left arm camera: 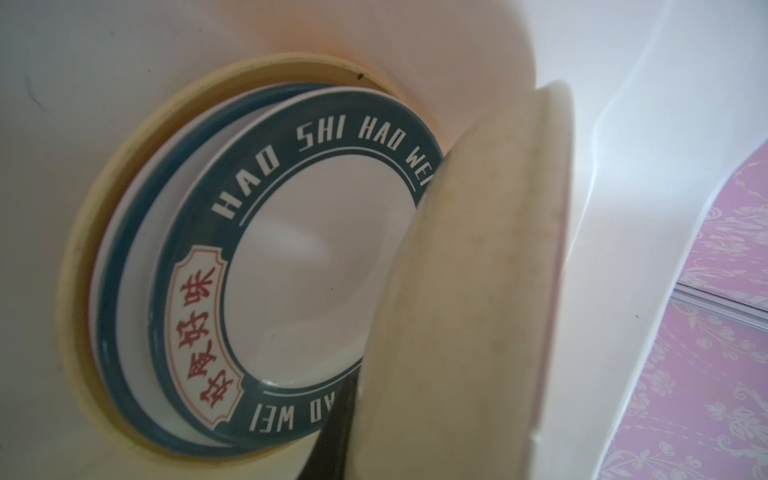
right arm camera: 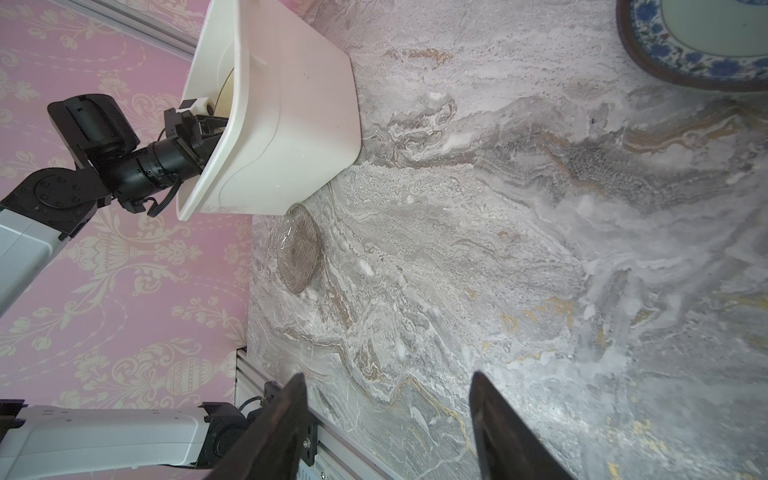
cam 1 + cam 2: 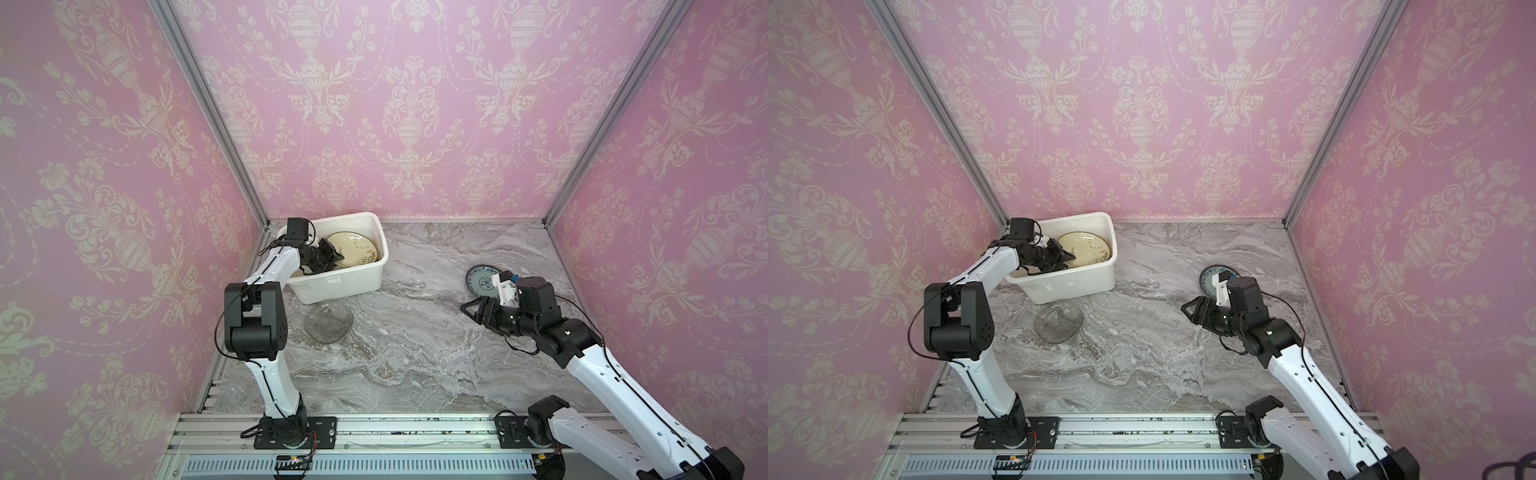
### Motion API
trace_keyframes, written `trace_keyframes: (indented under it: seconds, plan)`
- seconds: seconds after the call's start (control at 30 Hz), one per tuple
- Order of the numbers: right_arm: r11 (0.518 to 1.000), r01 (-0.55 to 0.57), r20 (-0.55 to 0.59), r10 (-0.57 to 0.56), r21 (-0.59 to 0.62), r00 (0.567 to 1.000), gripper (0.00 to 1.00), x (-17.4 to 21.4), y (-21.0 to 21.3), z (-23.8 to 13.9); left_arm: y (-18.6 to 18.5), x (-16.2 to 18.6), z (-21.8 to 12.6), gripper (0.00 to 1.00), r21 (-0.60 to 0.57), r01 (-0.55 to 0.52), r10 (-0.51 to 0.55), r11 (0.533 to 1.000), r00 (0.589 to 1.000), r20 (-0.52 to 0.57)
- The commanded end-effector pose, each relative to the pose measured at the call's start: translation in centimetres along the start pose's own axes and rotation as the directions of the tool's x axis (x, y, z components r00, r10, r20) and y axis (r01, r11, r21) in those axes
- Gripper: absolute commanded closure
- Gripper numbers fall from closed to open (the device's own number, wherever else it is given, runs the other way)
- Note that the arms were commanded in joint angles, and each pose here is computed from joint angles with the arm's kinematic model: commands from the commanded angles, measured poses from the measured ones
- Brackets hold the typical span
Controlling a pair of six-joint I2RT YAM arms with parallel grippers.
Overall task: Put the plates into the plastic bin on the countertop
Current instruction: 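Lower the cream plate upright into the bin against the stacked plates with left gripper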
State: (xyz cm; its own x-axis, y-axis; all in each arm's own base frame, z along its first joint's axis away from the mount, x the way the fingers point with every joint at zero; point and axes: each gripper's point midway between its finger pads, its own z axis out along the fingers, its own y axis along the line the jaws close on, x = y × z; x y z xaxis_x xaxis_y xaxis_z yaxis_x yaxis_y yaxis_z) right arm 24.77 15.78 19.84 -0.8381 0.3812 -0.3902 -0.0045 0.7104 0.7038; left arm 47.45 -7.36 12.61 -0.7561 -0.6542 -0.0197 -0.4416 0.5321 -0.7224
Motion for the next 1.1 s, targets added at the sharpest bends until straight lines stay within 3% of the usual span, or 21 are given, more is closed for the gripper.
trace_keyframes:
  seconds: [0.0,0.47,0.53,1.07]
  plan:
    - [0.999,0.003,0.015,-0.003,-0.037,1.000,0.38,-0.6,1.4,-0.5,-1.7,0.3,0.8,0.97,0.066,-0.026,0.028,0.997,0.999,-0.020]
    - [0.999,0.008,0.022,-0.007,-0.032,1.000,0.38,-0.7,1.4,-0.7,-0.1,1.2,2.2,0.83,0.006,-0.029,0.029,1.000,0.998,-0.058]
    - [1.000,0.006,0.021,-0.006,-0.030,1.000,0.38,-0.7,1.3,-0.6,0.3,1.4,2.3,0.76,-0.008,-0.027,0.027,1.000,0.998,-0.064]
    - [0.999,0.011,0.025,-0.010,-0.034,1.000,0.38,-1.1,1.7,-0.7,3.3,2.2,1.9,0.54,-0.174,-0.069,0.050,0.982,0.992,-0.114]
